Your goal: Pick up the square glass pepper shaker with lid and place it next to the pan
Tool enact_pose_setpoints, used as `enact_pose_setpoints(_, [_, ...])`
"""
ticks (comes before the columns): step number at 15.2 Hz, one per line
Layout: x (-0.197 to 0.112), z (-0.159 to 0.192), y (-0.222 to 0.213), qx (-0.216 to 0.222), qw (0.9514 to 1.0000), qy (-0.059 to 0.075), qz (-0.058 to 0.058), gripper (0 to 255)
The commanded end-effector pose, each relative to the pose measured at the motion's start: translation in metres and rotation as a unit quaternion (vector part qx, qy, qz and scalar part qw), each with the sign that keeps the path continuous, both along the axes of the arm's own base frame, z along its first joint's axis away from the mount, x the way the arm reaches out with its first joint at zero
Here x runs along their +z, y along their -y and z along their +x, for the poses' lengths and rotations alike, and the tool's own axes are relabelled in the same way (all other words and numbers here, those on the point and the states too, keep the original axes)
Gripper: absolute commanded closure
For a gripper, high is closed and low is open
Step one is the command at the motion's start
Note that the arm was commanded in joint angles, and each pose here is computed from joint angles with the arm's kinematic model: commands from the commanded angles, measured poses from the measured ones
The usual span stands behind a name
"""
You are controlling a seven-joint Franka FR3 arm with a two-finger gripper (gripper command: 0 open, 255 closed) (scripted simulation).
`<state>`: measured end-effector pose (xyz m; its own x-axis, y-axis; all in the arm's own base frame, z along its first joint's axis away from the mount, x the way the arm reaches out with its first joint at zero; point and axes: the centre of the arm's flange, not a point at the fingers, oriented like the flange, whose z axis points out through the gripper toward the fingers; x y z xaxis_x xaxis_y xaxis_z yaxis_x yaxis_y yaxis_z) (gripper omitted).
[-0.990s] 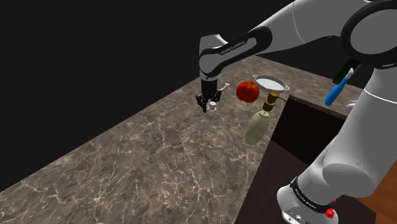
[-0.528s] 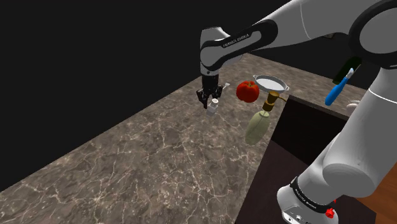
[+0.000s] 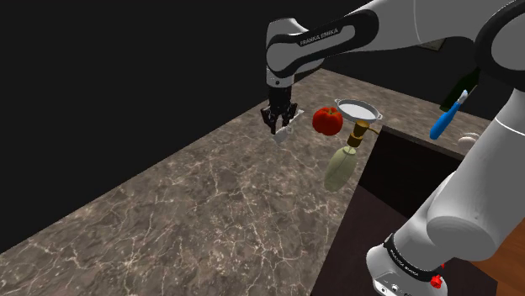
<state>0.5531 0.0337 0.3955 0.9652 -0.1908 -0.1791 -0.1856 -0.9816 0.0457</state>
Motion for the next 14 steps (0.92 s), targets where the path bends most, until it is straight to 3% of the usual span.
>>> enact_pose_setpoints(1, [0.01, 0.0, 0.001, 0.0, 1.0, 0.0, 0.0, 255])
enact_pose_setpoints(14, [0.079, 0.0, 0.001, 0.0, 1.0, 0.0, 0.0, 255])
